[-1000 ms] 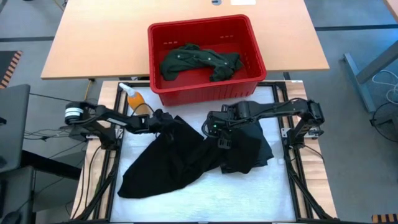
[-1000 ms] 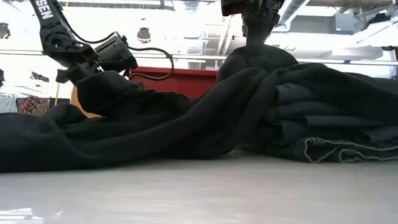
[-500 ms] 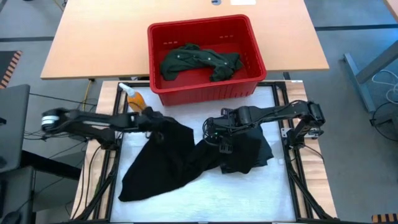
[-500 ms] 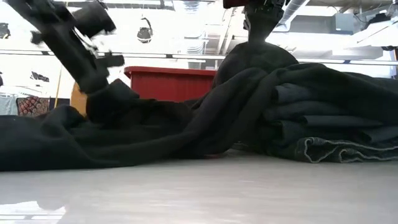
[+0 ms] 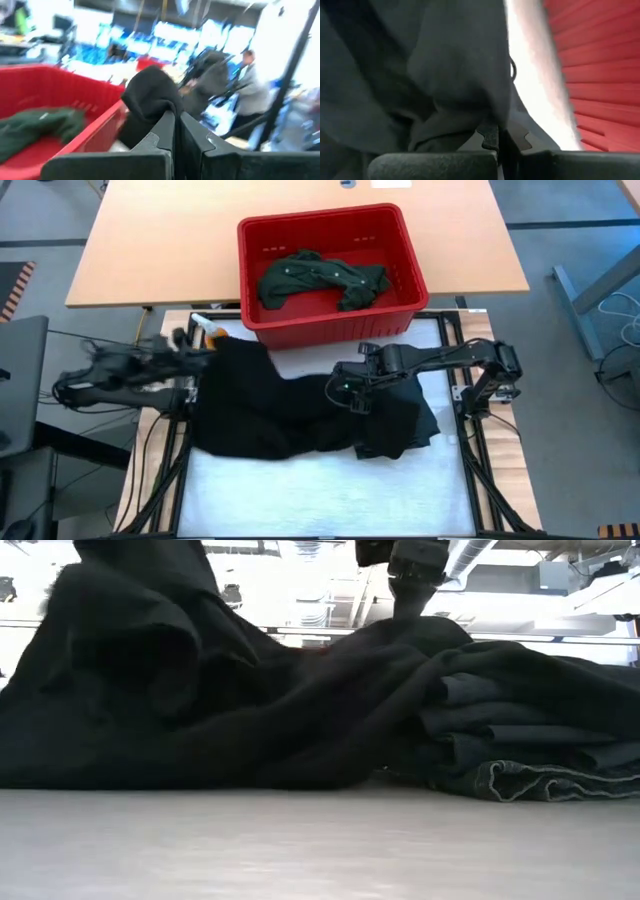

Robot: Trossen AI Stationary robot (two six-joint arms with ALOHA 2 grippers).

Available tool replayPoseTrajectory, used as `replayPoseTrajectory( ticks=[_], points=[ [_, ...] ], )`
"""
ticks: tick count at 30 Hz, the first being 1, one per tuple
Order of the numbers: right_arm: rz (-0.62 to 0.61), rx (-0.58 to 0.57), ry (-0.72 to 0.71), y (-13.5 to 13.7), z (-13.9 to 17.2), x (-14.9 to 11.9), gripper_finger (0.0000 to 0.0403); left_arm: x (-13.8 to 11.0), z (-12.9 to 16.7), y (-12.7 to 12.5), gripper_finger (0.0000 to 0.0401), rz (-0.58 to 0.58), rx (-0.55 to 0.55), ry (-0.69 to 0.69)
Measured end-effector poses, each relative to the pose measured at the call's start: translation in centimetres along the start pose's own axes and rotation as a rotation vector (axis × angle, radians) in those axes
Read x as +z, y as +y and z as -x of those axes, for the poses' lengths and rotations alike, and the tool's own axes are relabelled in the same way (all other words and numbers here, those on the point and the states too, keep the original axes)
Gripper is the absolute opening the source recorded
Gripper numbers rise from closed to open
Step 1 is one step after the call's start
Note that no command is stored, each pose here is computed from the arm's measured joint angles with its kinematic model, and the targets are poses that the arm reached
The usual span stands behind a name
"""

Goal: Fold Laundry from Bin
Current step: Fold the black shirt

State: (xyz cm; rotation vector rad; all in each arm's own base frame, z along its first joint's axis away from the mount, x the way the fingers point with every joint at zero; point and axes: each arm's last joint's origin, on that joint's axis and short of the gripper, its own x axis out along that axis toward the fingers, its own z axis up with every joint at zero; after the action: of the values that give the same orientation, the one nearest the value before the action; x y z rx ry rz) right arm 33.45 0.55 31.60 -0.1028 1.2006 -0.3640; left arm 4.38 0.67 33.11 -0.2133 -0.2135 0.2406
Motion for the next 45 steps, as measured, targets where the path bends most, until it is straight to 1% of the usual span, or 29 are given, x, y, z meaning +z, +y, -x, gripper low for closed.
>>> replayPoseTrajectory(
  ticks=[4, 8, 12, 19, 21, 27, 29, 30, 33, 35, 37, 39, 42, 45],
  points=[
    [-0.035, -0.054, 0.003, -0.9, -0.3, 0.1, 0.0021, 0.9, 2.3, 0.3, 0.0000, 0.046, -0.103, -0.117],
    [-0.049, -0.152, 0.009, -1.8, -0.4, 0.0, 0.0021, 1.3, 3.2, 0.5, 0.0000, 0.065, -0.146, -0.166],
    [-0.065, -0.290, 0.015, -2.7, -0.5, -0.1, 0.0021, 1.3, 3.2, 0.4, 0.0000, 0.063, -0.161, -0.166],
    [-0.069, -0.412, 0.020, -4.3, -0.8, -0.1, 0.0021, 1.3, 3.0, 0.5, 0.0000, 0.043, -0.116, -0.166],
    [-0.052, -0.498, 0.016, -4.7, -0.8, 0.0, 0.0021, 1.3, 3.0, 0.5, 0.0000, 0.037, -0.108, -0.168],
    [-0.025, -0.934, -0.066, -5.3, 0.9, 0.3, 0.0021, 1.5, 3.0, 0.5, 0.0000, 0.030, -0.104, -0.195],
    [-0.016, -1.016, -0.097, -5.3, 2.0, 0.7, 0.0021, 1.9, 3.1, 0.4, 0.0000, 0.028, -0.131, -0.226],
    [-0.011, -1.031, -0.105, -5.3, 2.4, 1.0, 0.0021, 2.1, 3.2, 0.3, 0.0000, 0.031, -0.149, -0.250],
    [-0.015, -1.022, -0.148, -4.8, 4.0, 1.3, 0.0021, 2.8, 3.4, 0.1, 0.0000, 0.051, -0.210, -0.322],
    [-0.031, -1.003, -0.192, -4.2, 5.2, 0.9, 0.0020, 3.1, 3.4, -0.1, 0.0000, 0.064, -0.261, -0.346],
    [-0.056, -0.976, -0.256, -3.5, 6.9, 0.2, 0.0020, 3.3, 3.2, -0.4, 0.0000, 0.094, -0.334, -0.361],
    [-0.077, -0.934, -0.333, -2.5, 8.9, -0.9, 0.0020, 3.4, 2.6, -0.8, 0.0000, 0.132, -0.435, -0.381],
    [-0.102, -0.809, -0.487, -0.6, 12.8, -3.2, 0.0020, 3.6, 1.1, -1.8, 0.0000, 0.186, -0.600, -0.404],
    [-0.079, -0.598, -0.638, 1.6, 16.8, -6.3, 0.0020, 3.7, -0.9, -2.8, 0.0000, 0.231, -0.717, -0.396]
  ],
)
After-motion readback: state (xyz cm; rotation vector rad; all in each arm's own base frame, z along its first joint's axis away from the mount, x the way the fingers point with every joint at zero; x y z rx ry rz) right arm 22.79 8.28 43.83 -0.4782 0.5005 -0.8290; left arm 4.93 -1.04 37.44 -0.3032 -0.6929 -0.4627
